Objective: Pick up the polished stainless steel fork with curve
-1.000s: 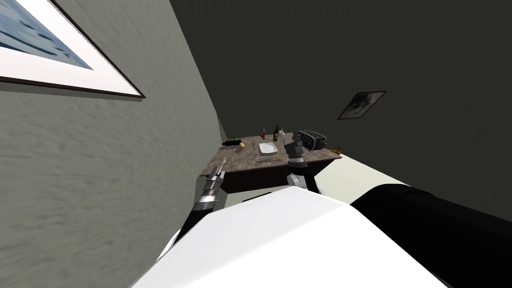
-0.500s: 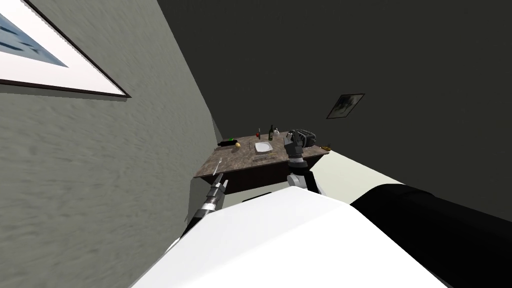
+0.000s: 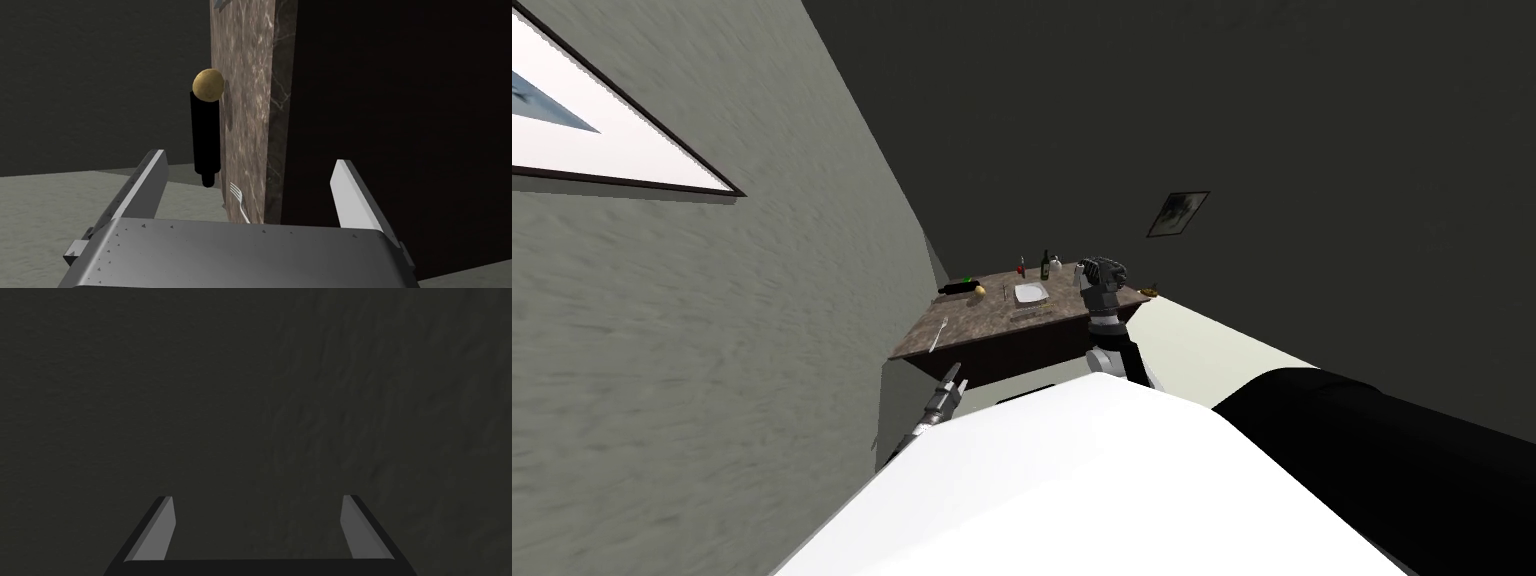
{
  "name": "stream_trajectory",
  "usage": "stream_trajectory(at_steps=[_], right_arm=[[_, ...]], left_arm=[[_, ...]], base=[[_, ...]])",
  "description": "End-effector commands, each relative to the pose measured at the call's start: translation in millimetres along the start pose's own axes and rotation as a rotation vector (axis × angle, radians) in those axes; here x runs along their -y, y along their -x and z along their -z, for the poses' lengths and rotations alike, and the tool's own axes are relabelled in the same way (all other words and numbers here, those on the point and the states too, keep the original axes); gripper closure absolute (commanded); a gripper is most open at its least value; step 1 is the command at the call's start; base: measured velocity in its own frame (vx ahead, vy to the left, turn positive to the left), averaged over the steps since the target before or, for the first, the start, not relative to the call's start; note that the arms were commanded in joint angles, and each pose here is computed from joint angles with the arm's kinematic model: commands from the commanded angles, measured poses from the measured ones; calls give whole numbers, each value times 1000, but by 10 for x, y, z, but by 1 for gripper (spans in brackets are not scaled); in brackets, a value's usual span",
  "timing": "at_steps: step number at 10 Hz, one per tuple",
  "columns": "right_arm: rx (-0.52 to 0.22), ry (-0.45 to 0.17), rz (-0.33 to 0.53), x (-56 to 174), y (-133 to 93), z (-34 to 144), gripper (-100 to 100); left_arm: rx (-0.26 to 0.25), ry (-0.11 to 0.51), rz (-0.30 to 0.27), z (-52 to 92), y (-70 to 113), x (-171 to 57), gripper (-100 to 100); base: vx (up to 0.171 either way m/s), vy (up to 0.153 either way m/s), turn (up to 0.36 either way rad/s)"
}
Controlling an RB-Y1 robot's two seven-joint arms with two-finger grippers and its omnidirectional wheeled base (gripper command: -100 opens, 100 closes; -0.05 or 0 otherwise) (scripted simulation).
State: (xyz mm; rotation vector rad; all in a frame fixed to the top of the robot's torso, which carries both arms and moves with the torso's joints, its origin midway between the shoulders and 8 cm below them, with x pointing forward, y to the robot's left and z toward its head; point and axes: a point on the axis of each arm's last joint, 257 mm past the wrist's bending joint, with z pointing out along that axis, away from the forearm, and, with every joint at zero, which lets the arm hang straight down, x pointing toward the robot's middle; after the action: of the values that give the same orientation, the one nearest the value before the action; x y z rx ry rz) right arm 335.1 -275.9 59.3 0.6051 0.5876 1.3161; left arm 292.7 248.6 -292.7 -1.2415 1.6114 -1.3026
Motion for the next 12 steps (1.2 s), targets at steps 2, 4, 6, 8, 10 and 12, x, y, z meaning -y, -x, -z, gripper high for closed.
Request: stream_trajectory(at_steps=[2,4,6,8,10,12], right_arm=[[0,0,0,0,0,0,0],[0,0,0,0,0,0,0],[0,0,0,0,0,0,0],[0,0,0,0,0,0,0],[0,0,0,0,0,0,0],[0,0,0,0,0,0,0]], left_arm=[[-12,109,3,179,69,-373,-100],[-17,203,2,353,161,-690,-100],[-17,294,1,551,267,-986,-100],[-16,384,-7,778,394,-1261,-100],[-12,471,-16,1020,528,-1507,-100],[-10,557,-37,1283,691,-1716,-100]], base=[[-67,-43,-137],[-49,-38,-140],[-55,-44,-136],[-43,-49,-155],[-23,-21,-91],[-36,-32,-183]])
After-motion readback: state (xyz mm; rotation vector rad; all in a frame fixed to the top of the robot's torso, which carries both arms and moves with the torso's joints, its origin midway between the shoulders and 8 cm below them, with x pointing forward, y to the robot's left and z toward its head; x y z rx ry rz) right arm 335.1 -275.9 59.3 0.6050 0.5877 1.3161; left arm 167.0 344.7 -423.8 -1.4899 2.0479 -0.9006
